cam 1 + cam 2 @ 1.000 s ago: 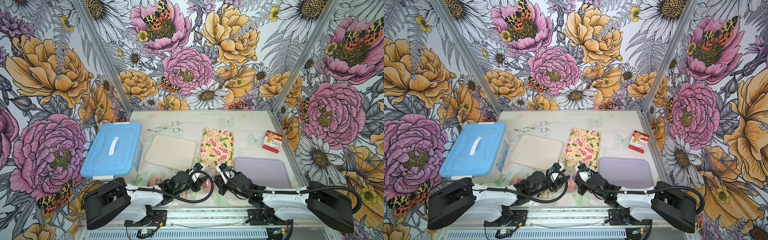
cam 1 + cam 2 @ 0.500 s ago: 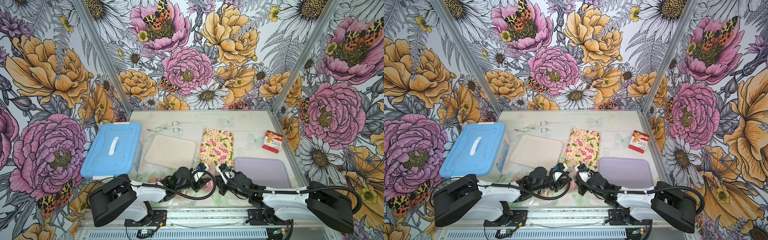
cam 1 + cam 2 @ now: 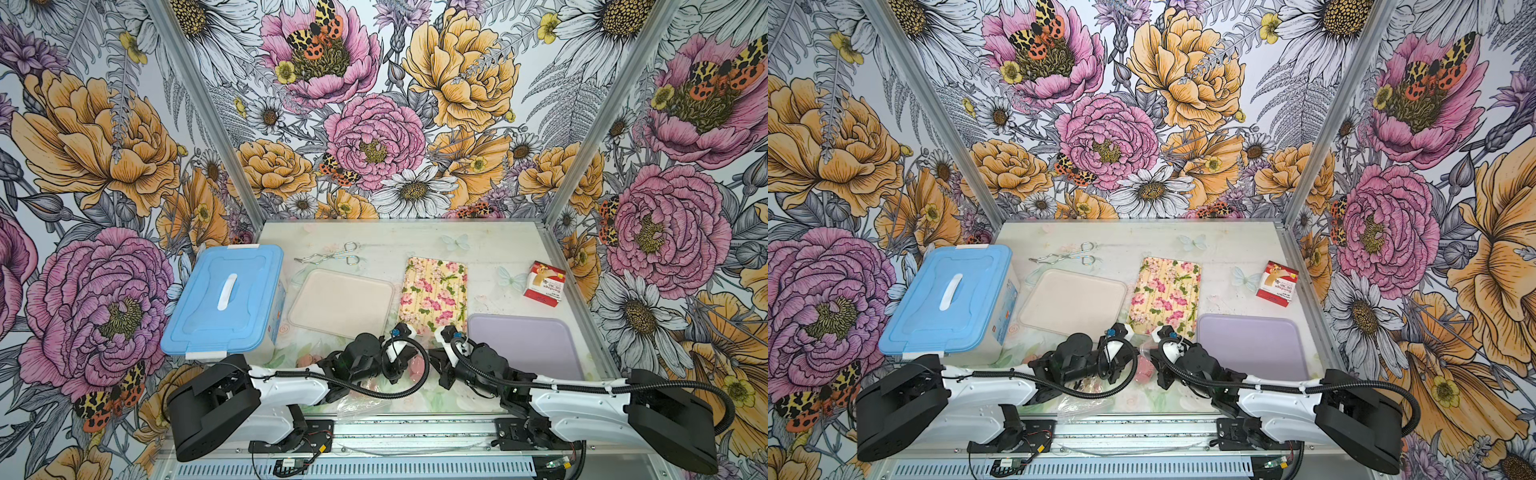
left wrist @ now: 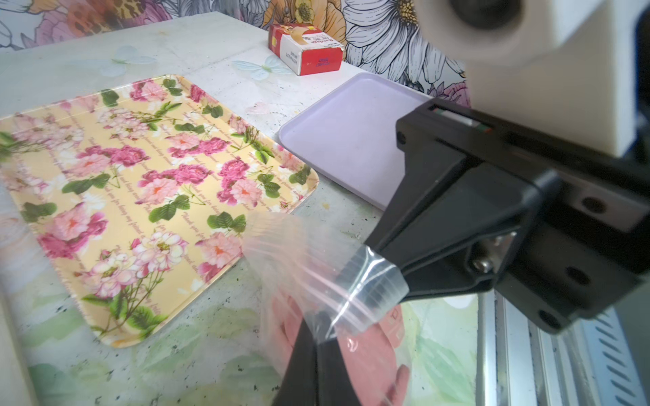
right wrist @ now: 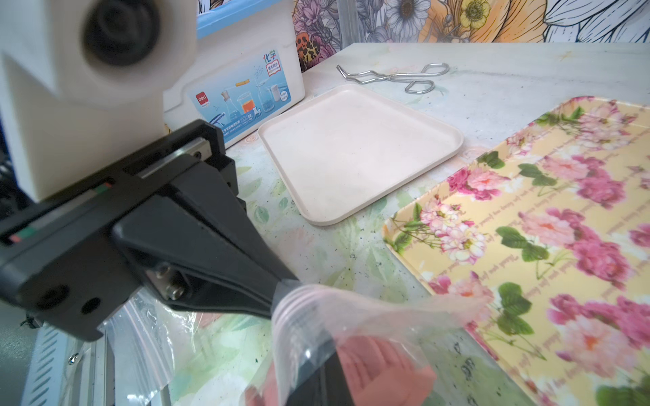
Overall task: Pour cookies out of the ziploc bag
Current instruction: Open the ziploc bag at the center of the board.
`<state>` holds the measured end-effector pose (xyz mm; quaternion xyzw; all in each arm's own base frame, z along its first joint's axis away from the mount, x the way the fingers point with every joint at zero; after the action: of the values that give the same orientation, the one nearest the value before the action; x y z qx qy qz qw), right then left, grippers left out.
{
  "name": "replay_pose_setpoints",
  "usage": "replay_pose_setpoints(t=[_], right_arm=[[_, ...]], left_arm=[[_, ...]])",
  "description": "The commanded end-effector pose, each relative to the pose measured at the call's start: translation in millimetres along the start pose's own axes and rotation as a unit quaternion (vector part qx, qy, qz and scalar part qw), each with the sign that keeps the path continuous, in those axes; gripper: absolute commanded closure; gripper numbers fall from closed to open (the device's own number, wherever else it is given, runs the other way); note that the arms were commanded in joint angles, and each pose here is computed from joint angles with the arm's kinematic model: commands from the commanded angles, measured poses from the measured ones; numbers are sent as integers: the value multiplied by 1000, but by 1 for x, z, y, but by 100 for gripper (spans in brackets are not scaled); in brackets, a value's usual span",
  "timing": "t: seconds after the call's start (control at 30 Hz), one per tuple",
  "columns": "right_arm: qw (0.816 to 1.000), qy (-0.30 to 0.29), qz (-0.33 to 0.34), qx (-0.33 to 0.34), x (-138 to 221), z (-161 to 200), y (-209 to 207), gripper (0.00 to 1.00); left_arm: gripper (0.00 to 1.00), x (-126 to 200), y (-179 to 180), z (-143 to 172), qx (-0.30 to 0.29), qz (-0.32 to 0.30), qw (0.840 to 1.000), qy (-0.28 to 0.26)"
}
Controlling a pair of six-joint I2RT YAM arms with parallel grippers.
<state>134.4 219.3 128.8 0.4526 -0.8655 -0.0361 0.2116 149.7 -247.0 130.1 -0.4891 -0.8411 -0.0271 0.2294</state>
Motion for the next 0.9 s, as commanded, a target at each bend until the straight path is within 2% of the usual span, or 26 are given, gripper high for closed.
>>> replay_pose_setpoints(t=[0.0,0.1,0.3,0.53,0.87], right_arm=[[1000,1,27,-1,4,0,-5,100],[999,-7,40,-6,7,0,-8,100],[998,-14,61,-16,7,1,-13,100],[992,-42,109,-41,12,5,-26,100],[989,-67,114,-69,14,13,-31,100]], left_arm=[[100,7,25,-1,61,-109,992,14],[100,5,26,-2,83,-120,989,34],[100,-1,30,-1,87,-136,985,58],[100,2,37,0,84,-144,986,19],[100,9,34,2,86,-121,989,-14]])
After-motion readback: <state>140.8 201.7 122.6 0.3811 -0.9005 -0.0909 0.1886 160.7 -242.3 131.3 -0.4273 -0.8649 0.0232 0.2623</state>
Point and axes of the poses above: each gripper's point midway between its finger pads, its own x axis back along the fingers, its own y axis along the line the jaws close on, z = x × y, the point moved 7 cm from there along x, back along the fingers, and after that the axes turned 1 degree about x, right-handed, at the moved point
